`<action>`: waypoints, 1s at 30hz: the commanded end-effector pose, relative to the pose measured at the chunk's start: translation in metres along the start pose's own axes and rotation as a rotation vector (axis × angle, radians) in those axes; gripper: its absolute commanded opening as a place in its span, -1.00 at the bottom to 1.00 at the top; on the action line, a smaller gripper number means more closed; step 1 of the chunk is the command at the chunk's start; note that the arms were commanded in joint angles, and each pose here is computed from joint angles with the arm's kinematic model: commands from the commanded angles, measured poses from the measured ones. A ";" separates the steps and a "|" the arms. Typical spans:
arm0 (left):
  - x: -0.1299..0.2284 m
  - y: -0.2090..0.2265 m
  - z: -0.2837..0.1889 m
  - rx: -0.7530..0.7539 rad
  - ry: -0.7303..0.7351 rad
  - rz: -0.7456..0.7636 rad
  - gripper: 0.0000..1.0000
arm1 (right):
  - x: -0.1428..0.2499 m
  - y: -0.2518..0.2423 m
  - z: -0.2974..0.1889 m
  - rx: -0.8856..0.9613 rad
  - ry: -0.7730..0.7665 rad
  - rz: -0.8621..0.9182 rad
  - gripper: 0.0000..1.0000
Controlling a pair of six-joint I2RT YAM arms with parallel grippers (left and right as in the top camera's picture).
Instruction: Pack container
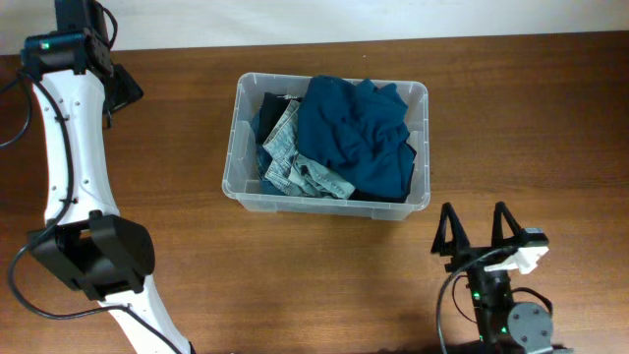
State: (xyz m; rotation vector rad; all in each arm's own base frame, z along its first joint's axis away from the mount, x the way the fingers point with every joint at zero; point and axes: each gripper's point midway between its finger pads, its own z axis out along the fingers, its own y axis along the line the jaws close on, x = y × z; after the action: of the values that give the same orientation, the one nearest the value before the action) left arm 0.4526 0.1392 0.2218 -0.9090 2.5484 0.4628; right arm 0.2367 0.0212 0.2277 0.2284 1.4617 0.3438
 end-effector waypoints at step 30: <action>0.000 0.001 0.002 -0.008 0.000 0.000 0.99 | 0.062 -0.041 0.001 0.065 0.169 -0.302 0.97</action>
State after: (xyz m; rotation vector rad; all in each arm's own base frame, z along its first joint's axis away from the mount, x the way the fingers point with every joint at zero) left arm 0.4526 0.1392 0.2218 -0.9090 2.5484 0.4628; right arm 0.2463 0.0090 0.1577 0.0214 1.6467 0.0869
